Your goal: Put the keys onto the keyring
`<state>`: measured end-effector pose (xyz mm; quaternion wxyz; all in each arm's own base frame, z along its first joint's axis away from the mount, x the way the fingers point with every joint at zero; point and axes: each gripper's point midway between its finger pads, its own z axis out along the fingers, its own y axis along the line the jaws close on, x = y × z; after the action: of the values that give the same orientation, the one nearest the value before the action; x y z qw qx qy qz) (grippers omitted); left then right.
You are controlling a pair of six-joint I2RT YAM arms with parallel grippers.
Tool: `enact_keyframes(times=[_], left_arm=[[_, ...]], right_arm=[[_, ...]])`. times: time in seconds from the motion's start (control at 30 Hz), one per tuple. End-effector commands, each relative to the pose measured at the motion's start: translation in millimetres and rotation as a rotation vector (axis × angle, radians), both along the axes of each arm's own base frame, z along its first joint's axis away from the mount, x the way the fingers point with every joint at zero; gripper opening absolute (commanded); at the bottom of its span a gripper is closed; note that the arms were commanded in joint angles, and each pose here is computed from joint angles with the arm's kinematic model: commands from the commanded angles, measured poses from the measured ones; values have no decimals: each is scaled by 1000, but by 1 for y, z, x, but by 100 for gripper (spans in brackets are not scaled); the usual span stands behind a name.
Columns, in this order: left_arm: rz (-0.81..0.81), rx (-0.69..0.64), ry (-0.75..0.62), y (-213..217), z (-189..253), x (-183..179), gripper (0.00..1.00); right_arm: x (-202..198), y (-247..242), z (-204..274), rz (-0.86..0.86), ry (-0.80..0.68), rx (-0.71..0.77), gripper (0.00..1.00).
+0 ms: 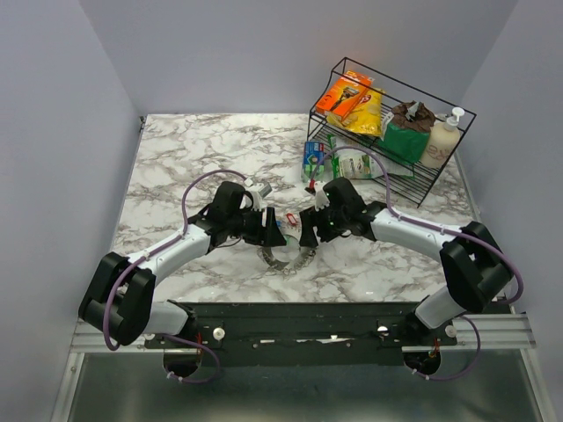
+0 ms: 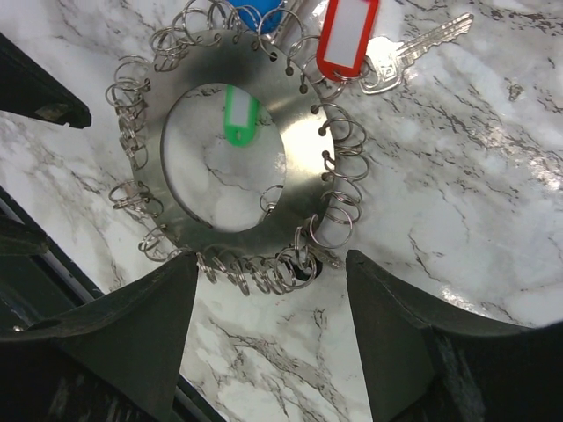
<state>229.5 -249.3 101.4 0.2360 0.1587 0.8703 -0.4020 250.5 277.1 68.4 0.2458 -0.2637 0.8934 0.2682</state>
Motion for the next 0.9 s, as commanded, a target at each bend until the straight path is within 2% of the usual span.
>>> enact_keyframes(times=[0.0,0.27,0.63,0.87], left_arm=[[17,0,-25,-2,3,6,68],[31,15,-3,-2,0,11,70],[59,33,1,0,-1,17,70],[105,39,-3,11,4,27,72]], right_arm=[[7,-5,-7,-43,-1,-51,76],[9,-2,-9,-50,12,-51,73],[6,-1,-16,-37,35,-56,59],[6,1,-16,-33,41,-52,58]])
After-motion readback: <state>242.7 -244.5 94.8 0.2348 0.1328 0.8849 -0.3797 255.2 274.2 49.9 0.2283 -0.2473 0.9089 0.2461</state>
